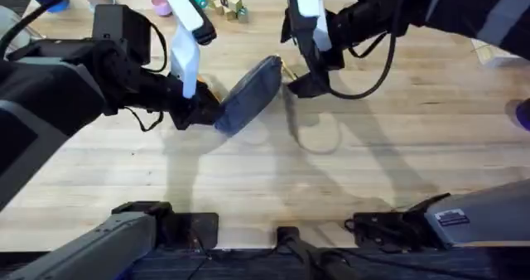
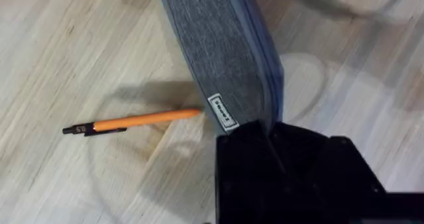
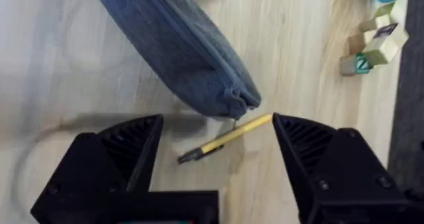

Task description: Unzip the bag, pick up the pens from the table one at a time and place them inside, then zip the bag closed.

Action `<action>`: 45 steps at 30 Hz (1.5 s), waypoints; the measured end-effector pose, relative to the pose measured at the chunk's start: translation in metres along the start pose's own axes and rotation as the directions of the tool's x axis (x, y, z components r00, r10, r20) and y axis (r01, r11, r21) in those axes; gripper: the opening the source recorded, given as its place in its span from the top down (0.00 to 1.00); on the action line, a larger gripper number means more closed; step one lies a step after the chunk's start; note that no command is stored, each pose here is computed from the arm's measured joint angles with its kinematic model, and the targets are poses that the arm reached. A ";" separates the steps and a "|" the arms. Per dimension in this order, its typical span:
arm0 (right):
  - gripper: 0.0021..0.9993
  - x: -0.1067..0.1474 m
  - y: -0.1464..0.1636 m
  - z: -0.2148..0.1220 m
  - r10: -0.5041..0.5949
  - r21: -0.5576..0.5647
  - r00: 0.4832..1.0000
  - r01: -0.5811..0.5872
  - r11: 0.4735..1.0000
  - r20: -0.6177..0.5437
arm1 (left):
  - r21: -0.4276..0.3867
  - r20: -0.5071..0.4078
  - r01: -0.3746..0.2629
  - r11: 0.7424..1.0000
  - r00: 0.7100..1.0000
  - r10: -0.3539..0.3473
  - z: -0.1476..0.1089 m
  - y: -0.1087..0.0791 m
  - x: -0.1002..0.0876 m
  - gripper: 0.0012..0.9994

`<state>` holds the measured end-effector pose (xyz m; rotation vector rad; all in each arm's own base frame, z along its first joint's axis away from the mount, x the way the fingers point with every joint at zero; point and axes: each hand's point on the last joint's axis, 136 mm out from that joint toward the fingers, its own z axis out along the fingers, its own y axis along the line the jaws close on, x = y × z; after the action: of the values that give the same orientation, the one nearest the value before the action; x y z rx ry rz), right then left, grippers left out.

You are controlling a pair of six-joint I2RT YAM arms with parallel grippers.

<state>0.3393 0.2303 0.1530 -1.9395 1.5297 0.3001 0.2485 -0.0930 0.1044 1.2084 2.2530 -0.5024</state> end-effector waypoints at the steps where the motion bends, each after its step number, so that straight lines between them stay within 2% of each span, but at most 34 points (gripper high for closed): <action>1: 0.00 -0.001 -0.001 0.000 -0.009 0.005 1.000 0.008 1.000 0.003 | 0.000 0.000 0.000 1.000 1.000 0.000 0.000 0.000 0.000 0.96; 13: 0.01 0.005 -0.008 0.022 -0.044 0.004 0.999 0.044 0.999 0.022 | 0.000 0.000 0.000 1.000 1.000 0.000 0.000 0.000 0.000 0.96; 23: 0.17 0.002 -0.013 0.030 -0.068 0.017 0.997 0.067 0.998 0.037 | 0.000 0.000 0.000 1.000 1.000 0.000 0.000 0.000 0.000 0.96; 26: 0.28 0.005 -0.011 0.035 -0.063 0.004 0.997 0.063 0.998 0.034 | 0.000 0.000 0.000 1.000 1.000 0.000 0.000 0.000 0.000 0.96; 29: 0.45 0.007 -0.010 0.038 -0.062 -0.003 0.998 0.062 0.998 0.032 | 0.000 0.000 0.000 1.000 1.000 0.000 0.000 0.000 0.000 0.96; 30: 0.69 0.007 -0.011 0.038 -0.067 -0.002 0.997 0.067 0.998 0.033 | 0.000 0.000 0.000 1.000 1.000 0.000 0.000 0.000 0.000 0.96; 33: 0.93 0.007 -0.011 0.038 -0.067 -0.001 0.997 0.067 0.998 0.033 | 0.000 0.000 0.000 1.000 1.000 0.000 0.000 0.000 0.000 0.96; 35: 0.97 0.007 -0.011 0.038 -0.069 -0.001 0.997 0.069 0.998 0.033 | 0.000 0.000 0.000 1.000 1.000 0.000 0.000 0.000 0.000 0.96; 45: 0.97 0.007 -0.011 0.038 -0.069 -0.001 0.997 0.069 0.998 0.033 | 0.000 0.000 0.000 1.000 1.000 0.000 0.000 0.000 0.000 0.96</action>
<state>0.3592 0.2494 0.1237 -1.9748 1.4390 0.3025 0.2485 -0.0930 0.1044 1.2084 2.2530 -0.5024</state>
